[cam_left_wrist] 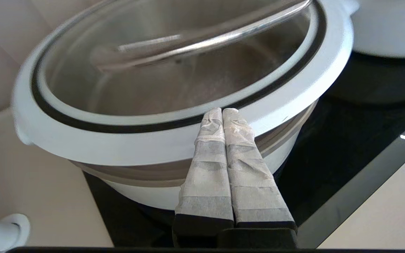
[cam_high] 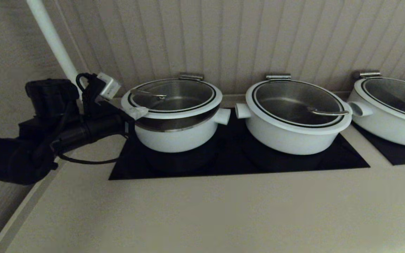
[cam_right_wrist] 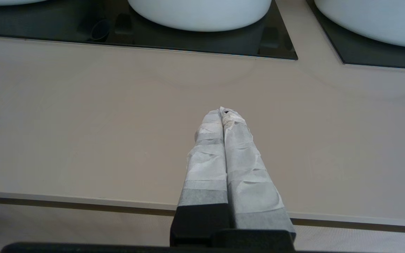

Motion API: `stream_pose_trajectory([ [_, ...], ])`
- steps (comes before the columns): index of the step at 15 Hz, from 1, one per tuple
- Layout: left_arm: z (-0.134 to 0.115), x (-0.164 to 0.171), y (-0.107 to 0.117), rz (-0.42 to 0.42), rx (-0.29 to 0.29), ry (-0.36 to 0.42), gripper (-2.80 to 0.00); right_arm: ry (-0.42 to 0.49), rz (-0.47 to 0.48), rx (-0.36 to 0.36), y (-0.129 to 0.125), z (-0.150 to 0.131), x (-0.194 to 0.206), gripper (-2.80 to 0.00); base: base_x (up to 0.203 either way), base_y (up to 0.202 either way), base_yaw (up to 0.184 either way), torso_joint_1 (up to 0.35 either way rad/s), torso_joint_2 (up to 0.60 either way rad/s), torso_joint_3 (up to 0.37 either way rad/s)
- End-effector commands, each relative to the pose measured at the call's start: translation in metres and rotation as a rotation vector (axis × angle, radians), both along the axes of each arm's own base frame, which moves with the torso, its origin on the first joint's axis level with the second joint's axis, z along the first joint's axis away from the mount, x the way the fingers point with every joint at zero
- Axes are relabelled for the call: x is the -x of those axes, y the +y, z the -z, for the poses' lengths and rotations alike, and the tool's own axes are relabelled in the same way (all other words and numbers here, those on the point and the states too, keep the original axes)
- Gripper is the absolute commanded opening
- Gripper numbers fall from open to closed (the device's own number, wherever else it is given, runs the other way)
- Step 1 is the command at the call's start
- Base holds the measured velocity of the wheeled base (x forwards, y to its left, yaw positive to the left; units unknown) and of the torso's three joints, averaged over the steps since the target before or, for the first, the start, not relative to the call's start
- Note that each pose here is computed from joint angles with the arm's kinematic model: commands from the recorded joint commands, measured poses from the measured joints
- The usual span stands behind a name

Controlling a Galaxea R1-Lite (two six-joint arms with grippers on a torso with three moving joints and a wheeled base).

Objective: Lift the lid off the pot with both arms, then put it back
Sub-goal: Close the pot lid

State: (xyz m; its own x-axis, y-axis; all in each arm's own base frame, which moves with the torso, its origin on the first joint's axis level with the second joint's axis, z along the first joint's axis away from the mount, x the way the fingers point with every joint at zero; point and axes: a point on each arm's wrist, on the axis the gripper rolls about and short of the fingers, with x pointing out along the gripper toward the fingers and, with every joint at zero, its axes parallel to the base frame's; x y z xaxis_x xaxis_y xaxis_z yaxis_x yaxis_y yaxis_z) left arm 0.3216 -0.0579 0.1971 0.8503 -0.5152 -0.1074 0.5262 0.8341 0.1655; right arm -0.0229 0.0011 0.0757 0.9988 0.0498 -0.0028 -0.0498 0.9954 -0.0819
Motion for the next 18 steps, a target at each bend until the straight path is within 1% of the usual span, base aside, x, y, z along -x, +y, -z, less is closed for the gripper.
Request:
stream_pose_trajectory([
  [1, 0.008, -0.006, -0.001, 0.001, -0.004, 0.019, -2.8, 0.0, -0.001, 0.001, 0.0, 0.0, 0.0, -2.8, 0.0, 0.0, 0.0, 0.0, 0.0, 0.0],
  [4, 0.013, -0.008, -0.001, 0.002, -0.013, 0.028, -2.8, 0.0, -0.001, 0.001, 0.0, 0.0, 0.0, -2.8, 0.0, 0.0, 0.0, 0.0, 0.0, 0.0],
  [16, 0.017, -0.006, -0.001, 0.002, -0.029, 0.037, -2.8, 0.0, -0.001, 0.001, 0.0, 0.0, 0.0, -2.8, 0.0, 0.0, 0.0, 0.0, 0.0, 0.0],
  [18, 0.019, -0.005, 0.0, 0.004, -0.044, 0.037, -2.8, 0.0, -0.001, 0.001, 0.0, 0.0, 0.0, -2.8, 0.0, 0.0, 0.0, 0.0, 0.0, 0.0],
])
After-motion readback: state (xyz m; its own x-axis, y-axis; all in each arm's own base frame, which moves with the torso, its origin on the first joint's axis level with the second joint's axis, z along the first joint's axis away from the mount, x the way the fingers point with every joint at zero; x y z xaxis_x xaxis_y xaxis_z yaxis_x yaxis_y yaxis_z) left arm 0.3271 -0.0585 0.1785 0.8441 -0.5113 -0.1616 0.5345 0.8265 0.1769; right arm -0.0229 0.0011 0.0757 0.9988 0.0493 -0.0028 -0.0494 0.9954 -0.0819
